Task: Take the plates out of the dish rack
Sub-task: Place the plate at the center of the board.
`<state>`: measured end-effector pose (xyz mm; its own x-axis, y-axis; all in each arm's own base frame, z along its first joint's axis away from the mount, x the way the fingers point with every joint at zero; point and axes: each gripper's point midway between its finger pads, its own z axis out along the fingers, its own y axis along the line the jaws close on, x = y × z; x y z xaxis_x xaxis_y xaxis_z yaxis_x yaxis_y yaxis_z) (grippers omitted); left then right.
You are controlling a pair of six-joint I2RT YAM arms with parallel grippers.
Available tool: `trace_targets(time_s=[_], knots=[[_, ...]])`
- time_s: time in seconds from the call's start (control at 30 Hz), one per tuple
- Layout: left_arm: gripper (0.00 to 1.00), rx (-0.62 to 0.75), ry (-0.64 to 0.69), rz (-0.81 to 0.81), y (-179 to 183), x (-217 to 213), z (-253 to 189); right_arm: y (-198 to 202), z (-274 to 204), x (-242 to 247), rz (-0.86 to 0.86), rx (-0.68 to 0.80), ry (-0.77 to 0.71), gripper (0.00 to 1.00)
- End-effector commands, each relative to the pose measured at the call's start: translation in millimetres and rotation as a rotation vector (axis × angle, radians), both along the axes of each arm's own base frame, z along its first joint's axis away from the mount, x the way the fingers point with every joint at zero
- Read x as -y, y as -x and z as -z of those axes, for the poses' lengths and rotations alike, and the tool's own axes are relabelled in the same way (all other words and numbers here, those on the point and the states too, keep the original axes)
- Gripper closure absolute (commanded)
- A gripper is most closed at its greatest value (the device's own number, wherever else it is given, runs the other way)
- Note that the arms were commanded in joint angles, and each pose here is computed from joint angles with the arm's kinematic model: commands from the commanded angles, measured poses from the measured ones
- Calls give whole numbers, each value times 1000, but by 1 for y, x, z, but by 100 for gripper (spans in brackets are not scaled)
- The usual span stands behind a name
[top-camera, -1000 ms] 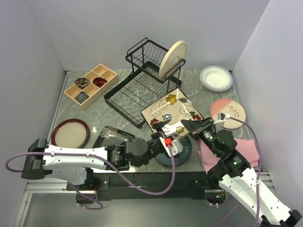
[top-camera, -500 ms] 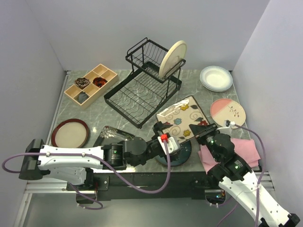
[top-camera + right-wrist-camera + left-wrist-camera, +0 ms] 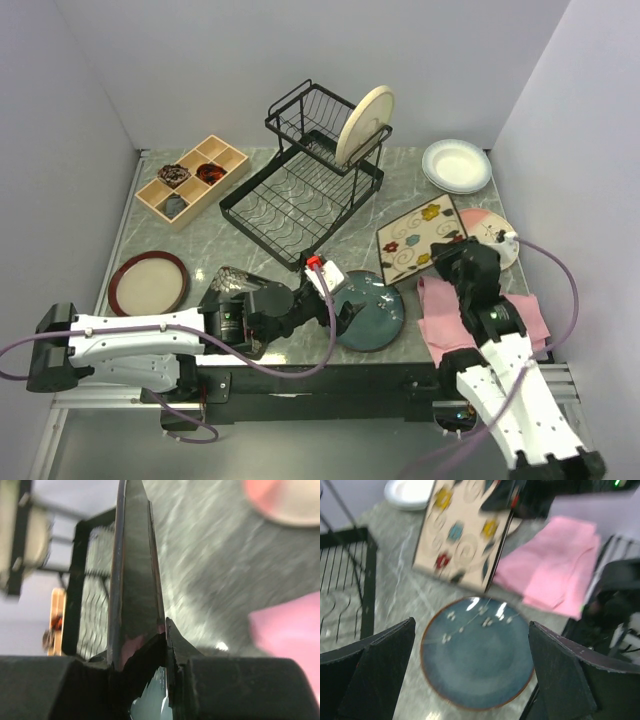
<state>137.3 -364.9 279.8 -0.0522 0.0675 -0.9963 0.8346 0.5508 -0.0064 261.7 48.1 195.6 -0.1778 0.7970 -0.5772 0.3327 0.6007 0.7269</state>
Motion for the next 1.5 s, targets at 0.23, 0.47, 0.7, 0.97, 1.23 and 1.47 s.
trace_targets(time_s=[0.23,0.47,0.7,0.97,1.23,1.47], knots=[[1,-20,136,-108,-14,-32,1,-86,-77,2,-317,288,-75,100],[1,-16,166,-118,-14,-39,0,-125,-55,8,-432,279,-93,100],[0,-22,158,-103,-12,-36,3,-159,-22,17,-514,203,-177,100],[1,-9,194,-74,-7,-39,-3,-171,34,26,-515,93,-251,100],[1,-9,180,-85,-9,-37,0,-172,87,29,-493,-72,-324,91],[1,-17,181,-75,-8,-35,2,-164,122,46,-389,-220,-289,58]])
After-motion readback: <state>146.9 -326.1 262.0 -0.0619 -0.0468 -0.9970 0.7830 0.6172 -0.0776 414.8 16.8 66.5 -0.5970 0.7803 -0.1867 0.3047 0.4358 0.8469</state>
